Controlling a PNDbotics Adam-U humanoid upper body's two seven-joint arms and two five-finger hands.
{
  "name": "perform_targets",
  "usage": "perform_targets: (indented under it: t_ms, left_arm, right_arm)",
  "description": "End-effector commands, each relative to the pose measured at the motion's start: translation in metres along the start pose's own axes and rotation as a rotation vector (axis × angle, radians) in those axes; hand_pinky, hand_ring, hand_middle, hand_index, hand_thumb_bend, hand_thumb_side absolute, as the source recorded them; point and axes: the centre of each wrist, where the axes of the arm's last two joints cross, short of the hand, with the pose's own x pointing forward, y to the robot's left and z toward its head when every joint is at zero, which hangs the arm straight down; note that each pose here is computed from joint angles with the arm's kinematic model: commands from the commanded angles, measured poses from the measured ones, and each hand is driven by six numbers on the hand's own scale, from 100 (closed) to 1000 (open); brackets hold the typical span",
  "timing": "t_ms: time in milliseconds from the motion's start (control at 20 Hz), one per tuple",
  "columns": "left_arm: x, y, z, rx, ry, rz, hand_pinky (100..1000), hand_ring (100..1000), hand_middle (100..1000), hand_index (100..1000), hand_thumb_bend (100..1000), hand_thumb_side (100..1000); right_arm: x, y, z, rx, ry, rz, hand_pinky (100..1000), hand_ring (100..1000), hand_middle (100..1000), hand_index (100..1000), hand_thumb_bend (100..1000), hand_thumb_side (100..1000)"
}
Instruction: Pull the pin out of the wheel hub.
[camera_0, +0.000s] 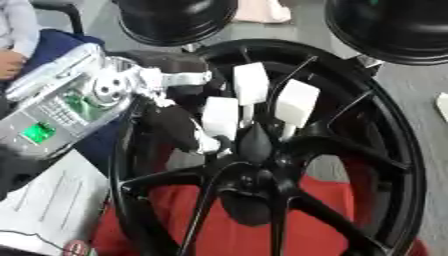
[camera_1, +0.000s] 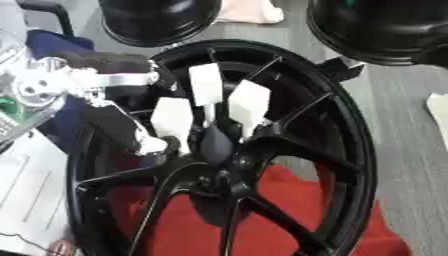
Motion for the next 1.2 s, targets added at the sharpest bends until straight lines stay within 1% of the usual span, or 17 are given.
perform_targets:
  t_ms: [50,250,300,350,400,500,550,650,750,1000,1200]
  left_arm:
    - [-0.003,0.009,0.008,-0.111,0.115,0.09,759,726,666,753,268,322]
    - [-0.001,0.009,0.008,-0.109,0.112,0.096,731,665,598,684,200,291]
    - [-0.001,0.01,0.009,-0.107,0.11,0.099,718,644,579,629,161,277]
    - [-0.001,0.01,0.009,-0.105,0.107,0.103,713,636,571,615,142,263]
    - [-0.001,0.011,0.01,-0.104,0.106,0.106,705,623,558,583,102,227]
    - [0.0,0.012,0.013,-0.098,0.104,0.113,690,605,537,529,100,204]
    - [0.0,0.013,0.015,-0.091,0.1,0.116,685,599,529,506,100,175]
    - [0.002,0.017,0.021,-0.073,0.093,0.122,671,584,512,455,100,174]
    - [0.005,0.02,0.028,-0.049,0.082,0.127,669,580,506,440,100,164]
    - [0.01,0.03,0.047,0.014,0.055,0.144,660,563,485,412,100,179]
    - [0.013,0.045,0.076,0.134,0.005,0.192,649,549,468,400,100,205]
  right_arm:
    - [0.01,-0.004,-0.003,-0.006,-0.032,0.015,806,647,625,714,100,614]
    - [0.009,-0.004,-0.002,-0.01,-0.03,0.016,806,648,625,715,100,615]
    - [0.009,-0.004,-0.002,-0.011,-0.03,0.016,806,648,625,715,100,616]
    - [0.009,-0.004,-0.002,-0.011,-0.029,0.016,806,648,625,715,100,616]
    - [0.009,-0.004,-0.002,-0.011,-0.028,0.016,806,648,625,715,100,615]
    - [0.009,-0.004,-0.002,-0.012,-0.029,0.017,807,648,626,715,100,615]
    - [0.009,-0.004,-0.002,-0.012,-0.029,0.017,807,648,626,715,100,615]
    - [0.009,-0.004,-0.002,-0.011,-0.03,0.017,807,649,626,715,100,614]
    - [0.01,-0.004,-0.002,-0.011,-0.032,0.017,807,649,626,715,100,613]
    - [0.01,-0.004,-0.002,-0.012,-0.032,0.015,808,649,627,716,100,613]
    - [0.009,-0.006,0.0,-0.017,-0.029,0.02,808,650,627,716,100,611]
